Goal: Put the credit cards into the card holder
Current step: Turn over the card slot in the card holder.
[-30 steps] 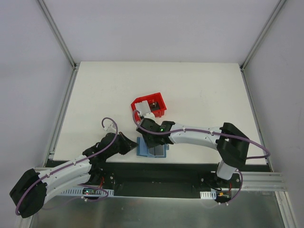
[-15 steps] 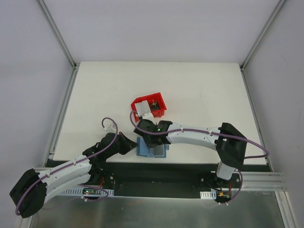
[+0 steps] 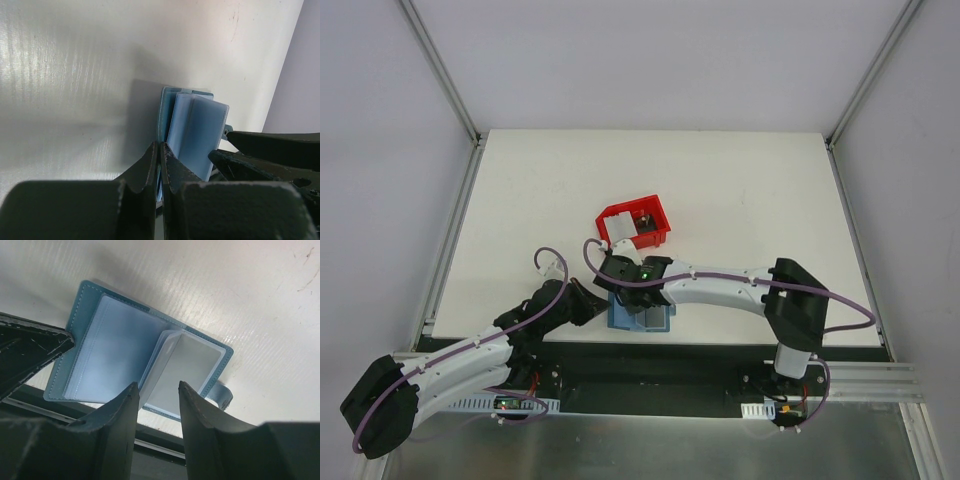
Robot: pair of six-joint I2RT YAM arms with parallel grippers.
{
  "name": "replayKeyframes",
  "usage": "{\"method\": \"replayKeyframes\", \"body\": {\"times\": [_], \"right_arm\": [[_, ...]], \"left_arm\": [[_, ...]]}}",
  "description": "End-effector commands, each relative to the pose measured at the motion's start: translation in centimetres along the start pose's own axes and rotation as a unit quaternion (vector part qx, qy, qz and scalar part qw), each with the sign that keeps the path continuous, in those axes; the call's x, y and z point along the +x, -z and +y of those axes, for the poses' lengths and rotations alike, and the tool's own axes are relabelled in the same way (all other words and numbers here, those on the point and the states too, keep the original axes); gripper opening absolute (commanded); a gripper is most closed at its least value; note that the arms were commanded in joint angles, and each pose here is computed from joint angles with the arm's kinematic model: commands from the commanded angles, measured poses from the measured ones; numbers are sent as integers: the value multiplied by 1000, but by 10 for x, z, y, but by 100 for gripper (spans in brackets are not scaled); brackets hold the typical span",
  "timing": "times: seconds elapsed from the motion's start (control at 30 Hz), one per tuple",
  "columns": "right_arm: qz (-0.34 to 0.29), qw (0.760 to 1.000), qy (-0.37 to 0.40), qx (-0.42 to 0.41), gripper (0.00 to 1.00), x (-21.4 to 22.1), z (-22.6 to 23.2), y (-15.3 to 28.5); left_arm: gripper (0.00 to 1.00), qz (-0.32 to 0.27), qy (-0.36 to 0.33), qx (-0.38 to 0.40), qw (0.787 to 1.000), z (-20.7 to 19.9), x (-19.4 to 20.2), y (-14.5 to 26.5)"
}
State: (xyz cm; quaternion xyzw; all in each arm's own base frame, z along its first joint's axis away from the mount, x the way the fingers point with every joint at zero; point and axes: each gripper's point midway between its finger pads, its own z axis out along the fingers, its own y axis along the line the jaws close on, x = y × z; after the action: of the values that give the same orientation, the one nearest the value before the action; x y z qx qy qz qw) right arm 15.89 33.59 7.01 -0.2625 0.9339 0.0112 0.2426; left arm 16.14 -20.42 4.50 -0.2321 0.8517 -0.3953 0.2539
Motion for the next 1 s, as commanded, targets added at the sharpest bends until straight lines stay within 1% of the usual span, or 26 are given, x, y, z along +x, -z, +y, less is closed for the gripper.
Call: {"method": "replayKeyframes", "body": {"times": [0.0, 0.6, 0.97], "right_arm": [[-1, 1000, 2, 24, 40, 7, -20, 15], [3, 999, 0, 37, 37, 13, -28, 18], [24, 1000, 11, 16, 37, 17, -12, 4]], "left_arm": [[0, -6, -5, 11, 1000, -7, -3, 0], [0, -5, -3, 12, 1000, -8, -3, 0], [0, -4, -1, 11, 1000, -6, -2, 0]]}}
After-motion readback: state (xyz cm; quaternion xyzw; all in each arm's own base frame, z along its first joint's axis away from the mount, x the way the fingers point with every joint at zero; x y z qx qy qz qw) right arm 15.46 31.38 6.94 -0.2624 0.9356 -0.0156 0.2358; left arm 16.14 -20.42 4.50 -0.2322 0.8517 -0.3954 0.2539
